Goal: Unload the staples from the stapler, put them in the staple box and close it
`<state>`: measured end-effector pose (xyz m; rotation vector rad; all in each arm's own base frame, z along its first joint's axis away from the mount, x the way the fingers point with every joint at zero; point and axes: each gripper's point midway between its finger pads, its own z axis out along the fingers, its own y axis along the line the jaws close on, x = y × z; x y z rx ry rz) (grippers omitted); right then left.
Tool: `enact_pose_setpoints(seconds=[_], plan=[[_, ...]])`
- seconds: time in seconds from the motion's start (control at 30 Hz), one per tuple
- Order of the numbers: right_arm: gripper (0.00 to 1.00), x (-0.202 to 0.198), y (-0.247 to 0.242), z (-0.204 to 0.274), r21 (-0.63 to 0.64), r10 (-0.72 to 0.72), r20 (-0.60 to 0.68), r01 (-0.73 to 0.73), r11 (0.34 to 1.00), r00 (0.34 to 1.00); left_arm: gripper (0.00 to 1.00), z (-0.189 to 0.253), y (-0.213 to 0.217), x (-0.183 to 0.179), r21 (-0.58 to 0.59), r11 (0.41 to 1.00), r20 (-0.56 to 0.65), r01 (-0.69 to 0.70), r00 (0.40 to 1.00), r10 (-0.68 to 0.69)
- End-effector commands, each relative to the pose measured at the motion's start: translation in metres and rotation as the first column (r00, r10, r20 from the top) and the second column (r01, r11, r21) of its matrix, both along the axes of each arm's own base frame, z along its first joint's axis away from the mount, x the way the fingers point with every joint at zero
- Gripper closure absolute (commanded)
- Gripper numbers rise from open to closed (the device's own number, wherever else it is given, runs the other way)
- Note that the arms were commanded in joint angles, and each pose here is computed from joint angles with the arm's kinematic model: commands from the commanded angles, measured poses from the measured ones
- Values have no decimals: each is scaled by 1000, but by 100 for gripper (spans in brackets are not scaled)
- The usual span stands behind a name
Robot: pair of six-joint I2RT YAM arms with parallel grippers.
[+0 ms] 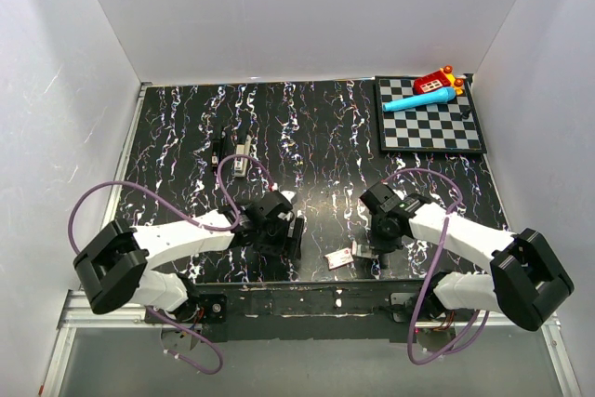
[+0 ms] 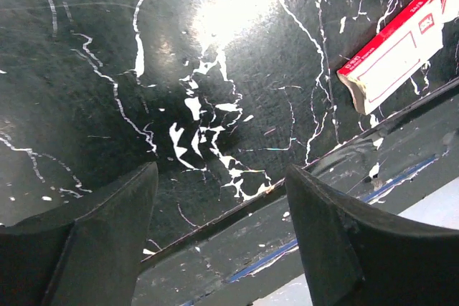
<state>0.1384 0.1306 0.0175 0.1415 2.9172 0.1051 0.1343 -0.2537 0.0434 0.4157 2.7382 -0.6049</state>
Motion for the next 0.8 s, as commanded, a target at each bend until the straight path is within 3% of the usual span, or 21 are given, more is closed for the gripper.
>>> enact_pose_setpoints(seconds=[0.0, 0.13, 0.23, 0.77], plan=[[99, -2, 0, 5, -34, 33, 12, -32, 999, 999, 32, 9, -22, -2, -39, 999, 1, 16, 1000, -16], [99, -4, -7, 7, -70, 24, 15, -23, 997, 1000, 53, 3, -29, -7, -17, 999, -15, 38, 999, -38], [99, -7, -11, 9, -83, 20, 13, -19, 996, 1000, 63, 0, -34, -8, -5, 999, -21, 44, 999, -44], [99, -7, -5, 9, -83, 34, 15, -32, 996, 999, 88, -10, -56, -9, 0, 995, -44, 95, 995, -95]])
